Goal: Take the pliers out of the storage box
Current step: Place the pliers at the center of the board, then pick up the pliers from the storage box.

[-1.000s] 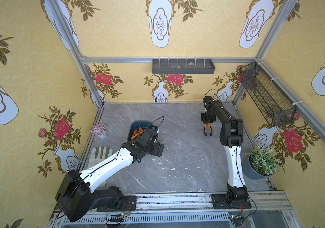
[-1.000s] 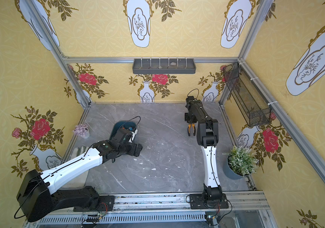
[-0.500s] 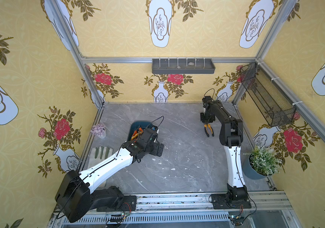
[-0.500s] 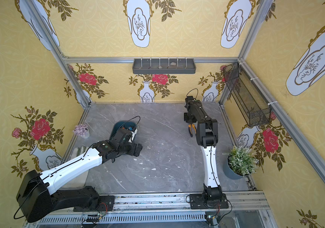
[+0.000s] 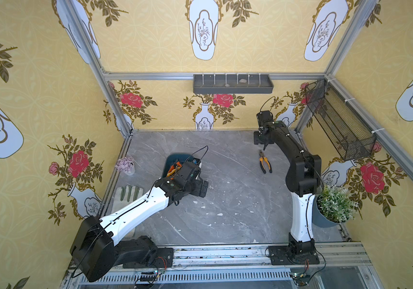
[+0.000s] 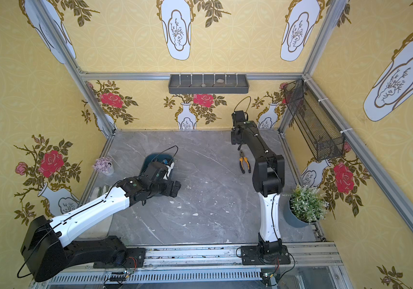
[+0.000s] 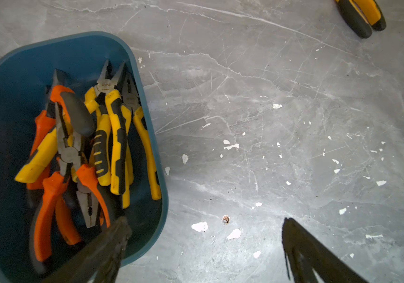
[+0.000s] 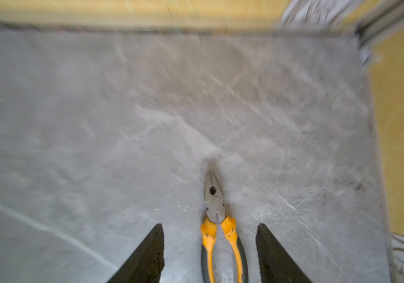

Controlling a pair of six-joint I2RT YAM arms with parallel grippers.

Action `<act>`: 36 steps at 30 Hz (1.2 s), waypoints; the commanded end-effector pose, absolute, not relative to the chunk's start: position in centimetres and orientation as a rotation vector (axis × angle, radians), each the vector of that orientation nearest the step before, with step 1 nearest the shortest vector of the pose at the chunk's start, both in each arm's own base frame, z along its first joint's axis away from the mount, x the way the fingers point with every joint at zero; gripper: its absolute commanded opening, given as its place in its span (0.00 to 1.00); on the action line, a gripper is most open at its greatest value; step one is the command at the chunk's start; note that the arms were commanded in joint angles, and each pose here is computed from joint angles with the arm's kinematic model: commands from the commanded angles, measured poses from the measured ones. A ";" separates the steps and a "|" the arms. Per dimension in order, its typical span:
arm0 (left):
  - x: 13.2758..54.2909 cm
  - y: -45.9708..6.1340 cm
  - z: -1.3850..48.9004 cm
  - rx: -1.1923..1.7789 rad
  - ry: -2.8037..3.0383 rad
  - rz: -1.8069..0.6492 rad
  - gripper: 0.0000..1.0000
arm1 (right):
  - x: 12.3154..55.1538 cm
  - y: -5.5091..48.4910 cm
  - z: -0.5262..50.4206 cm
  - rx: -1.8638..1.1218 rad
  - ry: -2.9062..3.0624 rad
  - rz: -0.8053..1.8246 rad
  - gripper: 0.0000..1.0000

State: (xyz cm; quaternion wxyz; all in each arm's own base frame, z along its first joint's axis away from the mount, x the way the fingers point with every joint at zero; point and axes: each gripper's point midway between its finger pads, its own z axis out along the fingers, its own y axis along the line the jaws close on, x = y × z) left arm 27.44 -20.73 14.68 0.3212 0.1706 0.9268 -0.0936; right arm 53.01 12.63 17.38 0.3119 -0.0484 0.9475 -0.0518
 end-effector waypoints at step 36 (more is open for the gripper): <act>34.7 -13.6 12.0 0.057 2.740 0.019 0.68 | 28.9 18.4 25.2 -0.252 2.315 0.265 0.62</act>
